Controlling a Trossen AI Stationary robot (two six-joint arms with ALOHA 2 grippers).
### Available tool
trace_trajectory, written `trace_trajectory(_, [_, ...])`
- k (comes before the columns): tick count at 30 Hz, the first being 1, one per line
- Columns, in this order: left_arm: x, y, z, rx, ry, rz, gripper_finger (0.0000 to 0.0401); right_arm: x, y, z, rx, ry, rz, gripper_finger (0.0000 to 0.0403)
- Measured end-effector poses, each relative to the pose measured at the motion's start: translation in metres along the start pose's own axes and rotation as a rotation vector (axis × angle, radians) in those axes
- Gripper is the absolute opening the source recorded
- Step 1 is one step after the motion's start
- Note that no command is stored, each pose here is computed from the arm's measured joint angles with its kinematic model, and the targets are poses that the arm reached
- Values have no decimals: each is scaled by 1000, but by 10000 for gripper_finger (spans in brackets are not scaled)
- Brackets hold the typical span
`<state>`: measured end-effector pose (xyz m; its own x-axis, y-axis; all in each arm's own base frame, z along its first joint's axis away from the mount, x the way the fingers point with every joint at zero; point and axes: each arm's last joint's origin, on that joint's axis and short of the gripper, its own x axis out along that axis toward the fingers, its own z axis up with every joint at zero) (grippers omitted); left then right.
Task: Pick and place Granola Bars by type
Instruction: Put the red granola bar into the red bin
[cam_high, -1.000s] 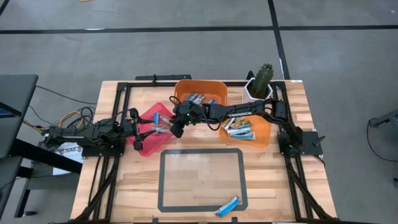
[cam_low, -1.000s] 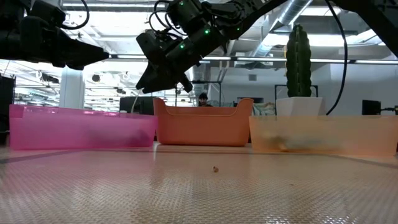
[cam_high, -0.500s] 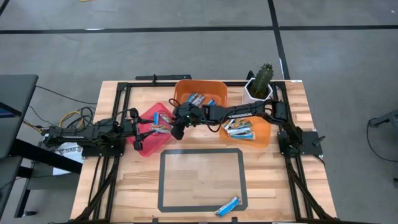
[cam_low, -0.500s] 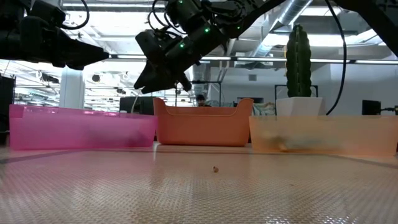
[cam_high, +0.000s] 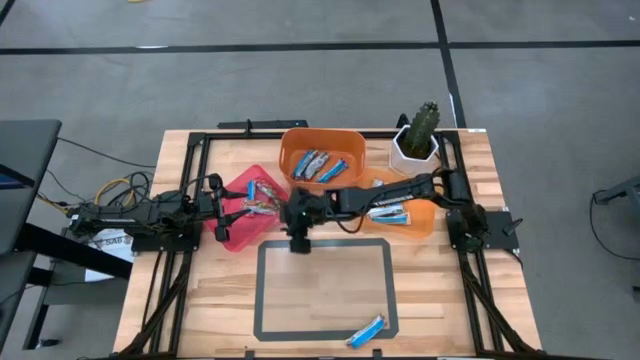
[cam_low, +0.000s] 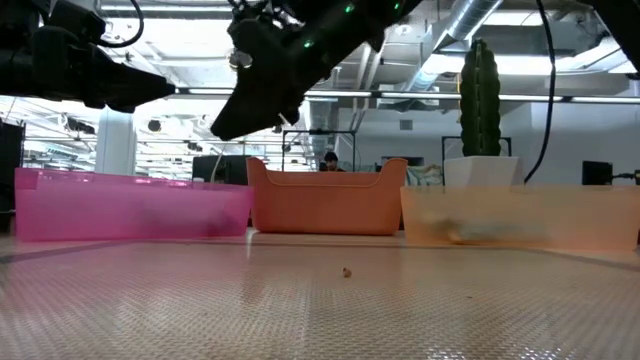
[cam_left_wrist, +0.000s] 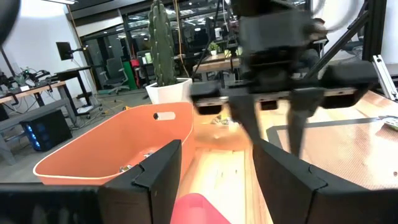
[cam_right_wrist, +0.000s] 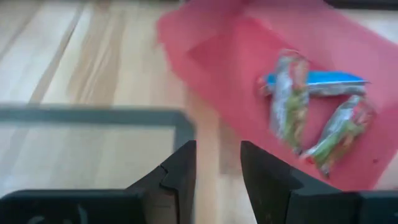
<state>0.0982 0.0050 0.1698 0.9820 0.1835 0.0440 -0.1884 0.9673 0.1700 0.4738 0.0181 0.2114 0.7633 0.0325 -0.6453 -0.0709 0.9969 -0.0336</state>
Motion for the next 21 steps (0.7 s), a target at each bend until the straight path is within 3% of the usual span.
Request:
trace_trajectory(4, [0, 0, 0, 0, 0, 0, 193, -6, 21, -3, -114, 66, 39, 118])
trace_trajectory(12, [0, 0, 0, 0, 0, 0, 193, -36, 65, -7, -223, 203, 121, 127])
trace_trajectory(21, [0, 0, 0, 0, 0, 0, 193, -66, 113, -20, -325, 354, 206, 207])
